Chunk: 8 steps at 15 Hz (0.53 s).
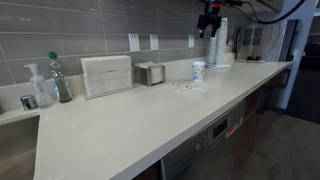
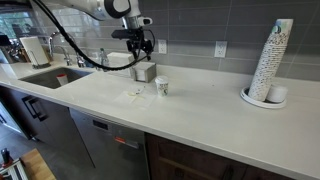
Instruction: Put the lid on the cup
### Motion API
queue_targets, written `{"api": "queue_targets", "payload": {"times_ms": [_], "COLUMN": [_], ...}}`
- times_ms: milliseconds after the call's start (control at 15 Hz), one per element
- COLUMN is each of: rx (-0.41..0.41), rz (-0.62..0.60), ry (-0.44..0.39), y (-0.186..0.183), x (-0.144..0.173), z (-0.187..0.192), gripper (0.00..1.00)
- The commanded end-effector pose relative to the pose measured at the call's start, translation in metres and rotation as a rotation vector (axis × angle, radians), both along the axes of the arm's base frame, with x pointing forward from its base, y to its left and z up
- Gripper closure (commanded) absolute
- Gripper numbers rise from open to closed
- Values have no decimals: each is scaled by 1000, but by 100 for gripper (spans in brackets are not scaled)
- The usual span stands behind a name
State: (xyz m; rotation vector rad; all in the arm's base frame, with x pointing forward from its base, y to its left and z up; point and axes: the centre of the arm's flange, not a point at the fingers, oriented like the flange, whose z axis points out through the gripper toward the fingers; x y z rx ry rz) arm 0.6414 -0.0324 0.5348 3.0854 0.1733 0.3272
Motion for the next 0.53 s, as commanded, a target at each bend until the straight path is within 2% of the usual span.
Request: {"api": "queue_targets", "payload": {"times_ms": [0,467], "rx": [-12,27], "rz": [53,-19], "ry": [-57,-30], "y": [-8,-34], "x": [-83,-164], "z": [-10,-3], "gripper": [0,0]}}
